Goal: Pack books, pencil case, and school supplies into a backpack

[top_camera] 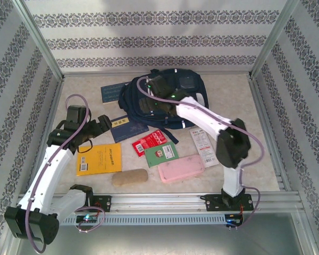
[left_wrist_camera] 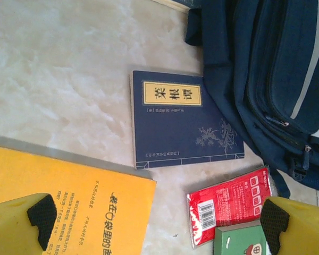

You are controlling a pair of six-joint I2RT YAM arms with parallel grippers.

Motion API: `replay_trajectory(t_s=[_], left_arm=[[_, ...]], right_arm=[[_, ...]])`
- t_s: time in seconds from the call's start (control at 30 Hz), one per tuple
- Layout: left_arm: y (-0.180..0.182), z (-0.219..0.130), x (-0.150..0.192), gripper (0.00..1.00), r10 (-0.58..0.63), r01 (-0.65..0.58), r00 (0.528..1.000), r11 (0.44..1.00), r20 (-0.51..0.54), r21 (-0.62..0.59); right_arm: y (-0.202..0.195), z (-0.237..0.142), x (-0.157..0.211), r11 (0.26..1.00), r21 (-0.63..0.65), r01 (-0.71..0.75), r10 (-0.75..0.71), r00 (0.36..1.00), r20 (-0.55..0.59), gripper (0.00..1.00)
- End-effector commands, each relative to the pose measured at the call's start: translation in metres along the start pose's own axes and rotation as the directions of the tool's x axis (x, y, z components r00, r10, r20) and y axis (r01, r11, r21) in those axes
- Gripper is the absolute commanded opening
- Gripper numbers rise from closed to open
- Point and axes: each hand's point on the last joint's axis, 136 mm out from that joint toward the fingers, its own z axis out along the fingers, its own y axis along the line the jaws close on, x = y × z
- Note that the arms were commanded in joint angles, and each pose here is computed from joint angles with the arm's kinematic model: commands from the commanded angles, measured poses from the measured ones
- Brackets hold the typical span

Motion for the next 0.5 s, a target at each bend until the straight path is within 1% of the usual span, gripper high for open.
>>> replay_trajectory(t_s=[0.0, 0.07, 0.13, 0.33, 0.37, 0.47], left_arm=[[-0.001, 0.011, 0.001, 0.99, -0.058, 0.058, 0.998, 0.998, -0.003, 0.032], [-0.001, 0.016, 0.004, 0.99, -0.071, 0.072, 0.997, 0.997, -0.033, 0.032], [0.001, 0.021, 0.007, 0.99, -0.083, 0.084, 0.995, 0.996, -0.052, 0.028], [0.005, 0.027, 0.01, 0.99, -0.132, 0.136, 0.989, 0.989, -0.072, 0.05], [0.004, 0.028, 0.01, 0.99, -0.135, 0.139, 0.988, 0.989, -0.075, 0.056], [0.002, 0.03, 0.01, 0.99, -0.142, 0.148, 0.986, 0.987, -0.083, 0.069]], right_arm=[[-0.007, 0.02, -0.007, 0.987, 0.151, 0.052, -0.05, 0.999, -0.014, 0.9], [-0.002, 0.035, -0.013, 0.981, 0.178, 0.076, -0.077, 0.997, -0.006, 0.88], [0.003, 0.047, -0.017, 0.975, 0.2, 0.092, -0.093, 0.996, -0.003, 0.83], [0.014, 0.079, -0.02, 0.972, 0.209, 0.105, -0.104, 0.994, -0.014, 0.61], [0.015, 0.084, -0.019, 0.972, 0.21, 0.109, -0.106, 0.994, -0.021, 0.59], [0.018, 0.097, -0.015, 0.972, 0.206, 0.117, -0.112, 0.993, -0.036, 0.58]])
